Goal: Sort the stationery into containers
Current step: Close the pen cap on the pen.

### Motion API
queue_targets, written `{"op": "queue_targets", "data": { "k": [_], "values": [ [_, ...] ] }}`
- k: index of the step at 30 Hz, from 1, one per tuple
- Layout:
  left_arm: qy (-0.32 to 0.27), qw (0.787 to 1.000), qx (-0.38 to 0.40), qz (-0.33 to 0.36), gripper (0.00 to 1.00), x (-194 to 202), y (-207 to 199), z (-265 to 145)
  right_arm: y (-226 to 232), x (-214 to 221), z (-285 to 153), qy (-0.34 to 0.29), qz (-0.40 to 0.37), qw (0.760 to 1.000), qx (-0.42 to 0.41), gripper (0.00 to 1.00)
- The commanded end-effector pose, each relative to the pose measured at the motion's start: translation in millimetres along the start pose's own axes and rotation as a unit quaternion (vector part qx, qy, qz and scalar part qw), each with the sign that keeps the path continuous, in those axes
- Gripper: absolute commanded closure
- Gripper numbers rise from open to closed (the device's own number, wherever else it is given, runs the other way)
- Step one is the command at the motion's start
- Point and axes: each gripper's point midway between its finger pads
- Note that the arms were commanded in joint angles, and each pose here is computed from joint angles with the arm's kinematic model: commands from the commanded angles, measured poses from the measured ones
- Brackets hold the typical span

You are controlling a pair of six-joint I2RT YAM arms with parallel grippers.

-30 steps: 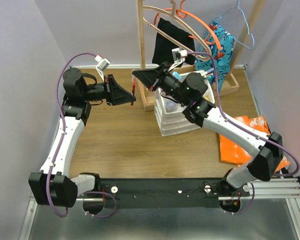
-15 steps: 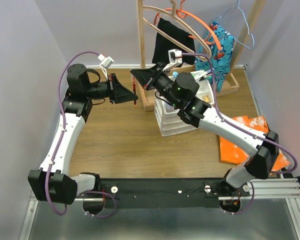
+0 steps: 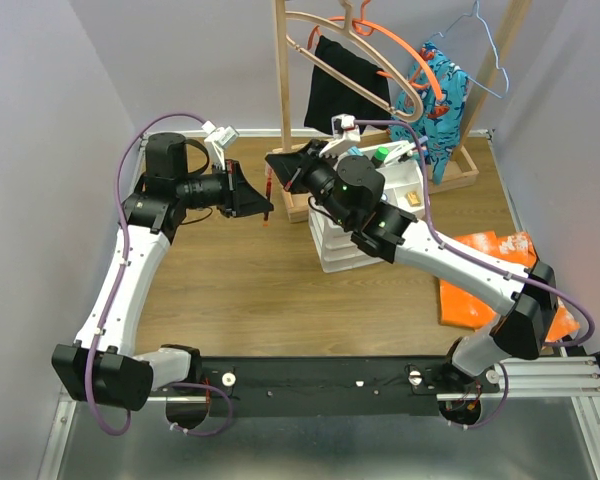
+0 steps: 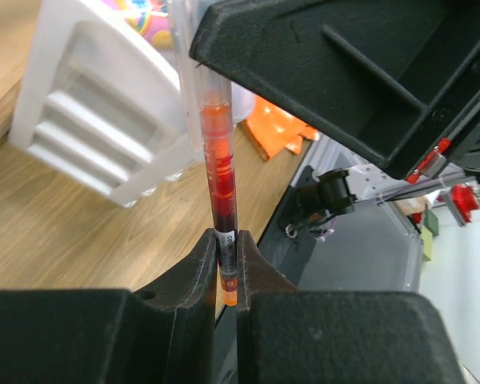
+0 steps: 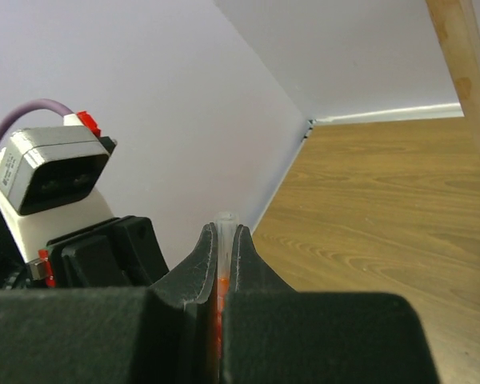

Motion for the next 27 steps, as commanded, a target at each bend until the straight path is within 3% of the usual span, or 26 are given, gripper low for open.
{"op": "queue_targets", "data": {
  "k": [1,15,22,27],
  "values": [
    [-0.147,0.958,-0.114,0.218,1.0,-108.5,7.8,-30.0,-104.5,156.8,-76.0,0.279,-0.078,0.945,0.152,0.99],
    [-0.158,0.96,-0.093,0.212,1.0,-117.8,6.0,-23.8,-85.0,181.8,-74.0,0.312,-0.081,0.941,0.103,0.99],
    [-0.173,0.954,-0.1,0.221,1.0,-130.9,7.3,-21.7,-97.6,194.1,-74.6,0.321,-0.074,0.935,0.13,0.99],
    [-0.139,0.945,-0.136,0.264,1.0,-127.2,10.5,-16.8,-100.7,192.6,-70.1,0.315,-0.068,0.934,0.156,0.99]
  ]
}}
Point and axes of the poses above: each gripper's point midway between its finger pads, its own z axis out along the fingers, its own y axis along the line the jaws close on, x = y × z, and after that the axes turned 15 degrees about z, right-handed
